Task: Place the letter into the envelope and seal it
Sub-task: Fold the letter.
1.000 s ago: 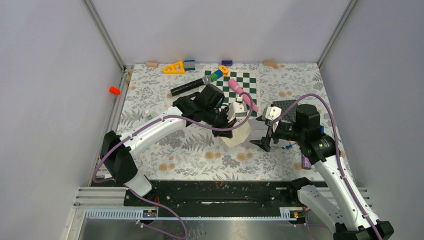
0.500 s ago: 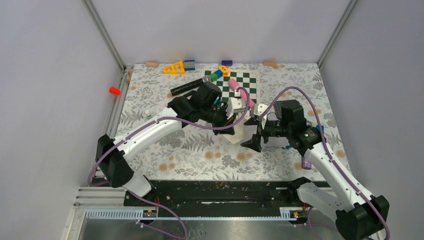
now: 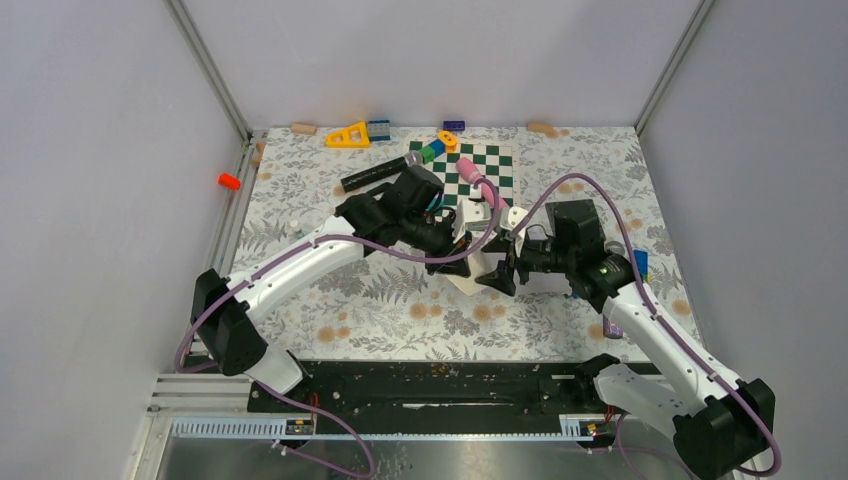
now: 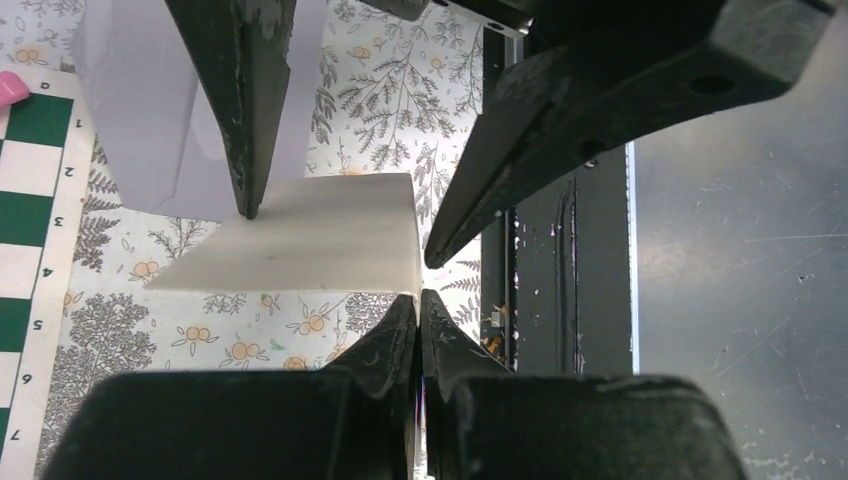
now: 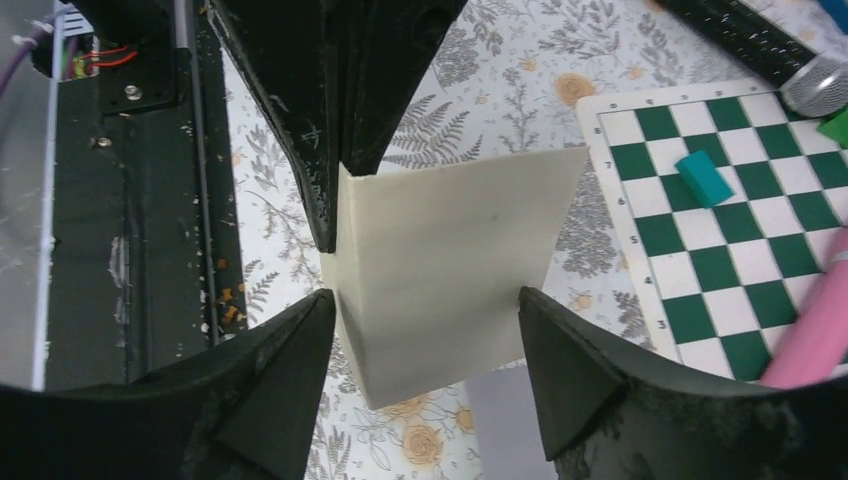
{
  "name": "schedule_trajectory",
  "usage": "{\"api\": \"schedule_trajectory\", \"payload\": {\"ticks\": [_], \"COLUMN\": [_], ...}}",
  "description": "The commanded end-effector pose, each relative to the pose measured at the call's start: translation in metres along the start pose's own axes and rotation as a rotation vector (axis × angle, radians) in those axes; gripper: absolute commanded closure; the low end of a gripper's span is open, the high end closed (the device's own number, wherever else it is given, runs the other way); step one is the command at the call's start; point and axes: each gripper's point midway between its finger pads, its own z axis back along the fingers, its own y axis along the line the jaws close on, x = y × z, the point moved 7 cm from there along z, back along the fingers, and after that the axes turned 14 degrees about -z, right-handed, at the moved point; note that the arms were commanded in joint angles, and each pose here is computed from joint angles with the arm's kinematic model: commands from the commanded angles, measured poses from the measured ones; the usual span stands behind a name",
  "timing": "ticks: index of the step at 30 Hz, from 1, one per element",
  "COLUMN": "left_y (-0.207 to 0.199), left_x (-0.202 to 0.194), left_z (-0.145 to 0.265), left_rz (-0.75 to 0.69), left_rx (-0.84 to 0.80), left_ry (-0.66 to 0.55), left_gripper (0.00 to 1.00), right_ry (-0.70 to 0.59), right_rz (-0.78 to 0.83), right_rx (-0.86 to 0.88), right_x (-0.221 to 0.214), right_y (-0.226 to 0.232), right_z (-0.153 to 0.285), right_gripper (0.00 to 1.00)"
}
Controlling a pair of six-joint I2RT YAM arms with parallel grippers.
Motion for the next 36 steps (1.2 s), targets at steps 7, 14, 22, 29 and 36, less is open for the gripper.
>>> {"api": "schedule_trajectory", "payload": {"ticks": [7, 14, 22, 29, 36], "left_y": [-0.008, -0.004, -0.011, -0.011, -0.008], "left_x": [0.016, 0.017, 0.027, 0.032, 0.030], "left_z": [0.009, 0.013, 0.050, 0.058, 0.040], "left_rz": [-0.063, -0.078, -0.220, -0.229, -0.182], "left_rx": [-0.019, 0.026, 0.180, 0.228, 0.146], "left_ry": [-0.055, -0.041, -0.021, -0.033, -0.044], "left_gripper": [1.00, 0.82, 0.33, 0.27, 0.26], "right_ry": [0.024, 0.020, 0.037, 0.093, 0.101], "right_rz": [-0.008, 0.000, -0.023, -0.104, -0.120], "right_rx": [0.165, 0.150, 0.160, 0.281, 0.308], "right_x": [0.000, 0.000, 0.000, 0.000, 0.000], "right_y": [0.018, 0.019, 0.021, 0.032, 0.036], "right_z": [-0.003, -0.001, 0.000, 0.001, 0.002], "right_gripper": [0.59, 0.96, 1.00, 1.00, 1.00]}}
